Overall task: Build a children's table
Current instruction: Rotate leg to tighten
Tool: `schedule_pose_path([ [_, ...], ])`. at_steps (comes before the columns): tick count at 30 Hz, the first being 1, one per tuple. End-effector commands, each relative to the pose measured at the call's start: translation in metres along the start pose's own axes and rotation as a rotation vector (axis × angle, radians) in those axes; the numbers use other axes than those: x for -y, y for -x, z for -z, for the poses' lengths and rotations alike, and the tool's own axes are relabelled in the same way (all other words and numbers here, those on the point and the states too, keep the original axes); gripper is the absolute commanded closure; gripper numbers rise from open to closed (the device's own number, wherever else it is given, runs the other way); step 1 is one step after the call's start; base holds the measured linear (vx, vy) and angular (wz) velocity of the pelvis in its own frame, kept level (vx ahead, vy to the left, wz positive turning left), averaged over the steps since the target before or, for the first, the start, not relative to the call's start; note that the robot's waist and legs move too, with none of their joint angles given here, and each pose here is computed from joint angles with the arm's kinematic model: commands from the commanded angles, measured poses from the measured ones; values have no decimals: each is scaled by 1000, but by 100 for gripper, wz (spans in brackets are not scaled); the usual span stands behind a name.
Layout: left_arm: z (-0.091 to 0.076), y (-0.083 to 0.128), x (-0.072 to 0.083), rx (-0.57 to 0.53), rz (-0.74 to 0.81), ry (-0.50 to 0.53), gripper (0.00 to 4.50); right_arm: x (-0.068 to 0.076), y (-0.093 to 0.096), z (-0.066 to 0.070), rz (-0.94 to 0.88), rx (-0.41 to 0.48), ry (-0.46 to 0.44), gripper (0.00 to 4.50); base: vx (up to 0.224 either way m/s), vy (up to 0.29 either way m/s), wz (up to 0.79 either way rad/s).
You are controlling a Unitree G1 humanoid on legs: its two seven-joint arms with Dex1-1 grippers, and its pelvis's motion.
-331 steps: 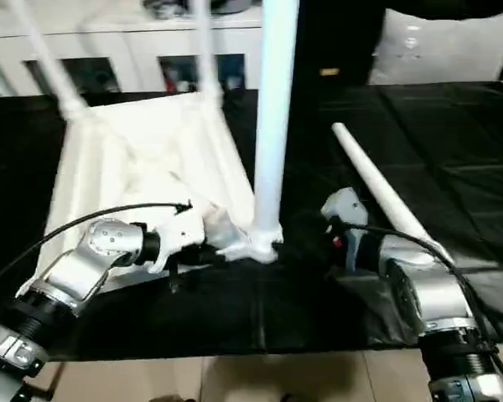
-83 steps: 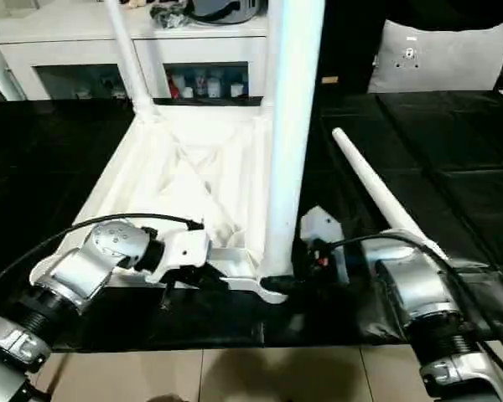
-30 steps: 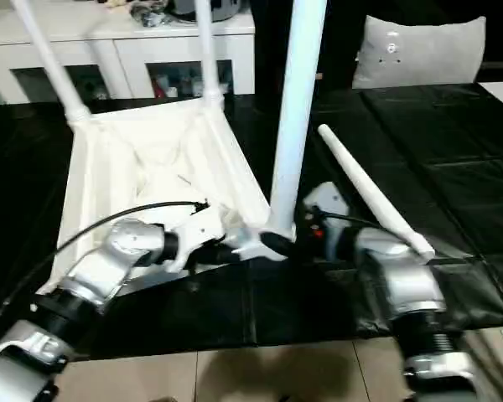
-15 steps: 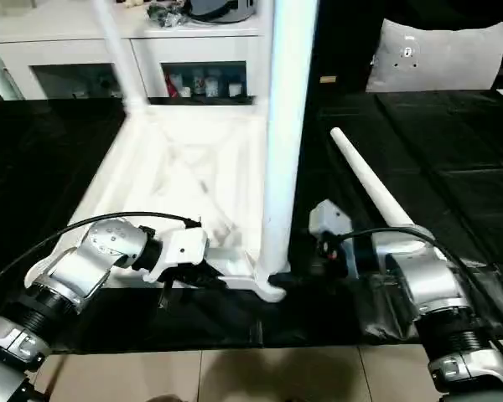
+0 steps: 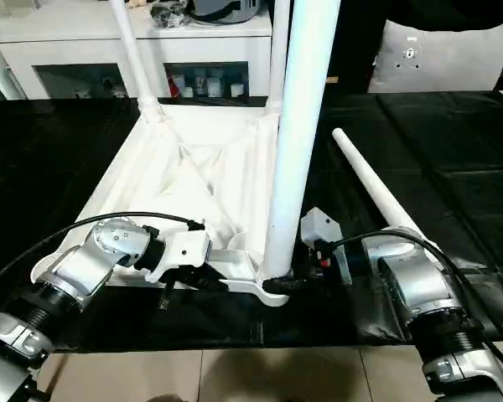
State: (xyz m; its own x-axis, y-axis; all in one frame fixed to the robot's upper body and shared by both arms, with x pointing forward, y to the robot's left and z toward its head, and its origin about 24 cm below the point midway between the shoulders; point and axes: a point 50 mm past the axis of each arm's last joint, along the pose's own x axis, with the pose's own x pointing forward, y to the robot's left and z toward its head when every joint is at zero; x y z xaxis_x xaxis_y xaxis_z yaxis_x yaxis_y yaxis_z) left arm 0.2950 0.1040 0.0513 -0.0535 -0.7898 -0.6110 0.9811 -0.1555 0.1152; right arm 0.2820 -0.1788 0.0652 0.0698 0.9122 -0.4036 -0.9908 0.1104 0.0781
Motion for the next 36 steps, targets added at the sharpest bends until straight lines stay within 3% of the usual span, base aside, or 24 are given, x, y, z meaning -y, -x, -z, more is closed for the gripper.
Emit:
schedule_pose_path([
  [1, 3, -5, 5, -44, 64, -23, 450, -3, -2, -1, -26, -7, 17, 187, 0, 0, 0],
  [5, 2, -5, 5, -34, 63, -12, 450, -3, -6, 1, -26, -2, 3, 188, 0, 0, 0],
  [10, -2, -6, 6, 44, 7, 91, 450, -2, -17, 0, 49, 66, -53, 189, 0, 0, 0],
  [13, -6, -8, 4, 80, -55, 147, 450, 5, -26, 2, 174, 72, -105, 189, 0, 0, 0],
  [14, -12, -13, 0, 126, -144, 211, 450, 17, -35, 3, 327, 96, -169, 189, 0, 0, 0],
  [16, -18, -17, -5, 160, -228, 264, 450, 24, -43, 3, 436, 128, -223, 189, 0, 0, 0],
  [20, -37, -31, -15, 224, -373, 352, 450, 34, -59, -3, 576, 189, -325, 191, 0, 0, 0],
  [23, -47, -38, -20, 244, -429, 372, 450, 39, -64, -4, 650, 183, -358, 191, 0, 0, 0],
  [27, -56, -44, -23, 253, -457, 365, 450, 43, -66, -7, 710, 194, -346, 191, 0, 0, 0],
  [29, -53, -41, -25, 225, -473, 351, 450, 42, -63, -7, 711, 207, -339, 137, 0, 0, 0],
  [34, -44, -34, -26, 173, -486, 326, 450, 41, -51, -4, 702, 222, -332, 98, 0, 0, 0],
  [36, -35, -27, -28, 136, -498, 273, 450, 36, -39, -4, 640, 231, -278, 75, 0, 0, 0],
])
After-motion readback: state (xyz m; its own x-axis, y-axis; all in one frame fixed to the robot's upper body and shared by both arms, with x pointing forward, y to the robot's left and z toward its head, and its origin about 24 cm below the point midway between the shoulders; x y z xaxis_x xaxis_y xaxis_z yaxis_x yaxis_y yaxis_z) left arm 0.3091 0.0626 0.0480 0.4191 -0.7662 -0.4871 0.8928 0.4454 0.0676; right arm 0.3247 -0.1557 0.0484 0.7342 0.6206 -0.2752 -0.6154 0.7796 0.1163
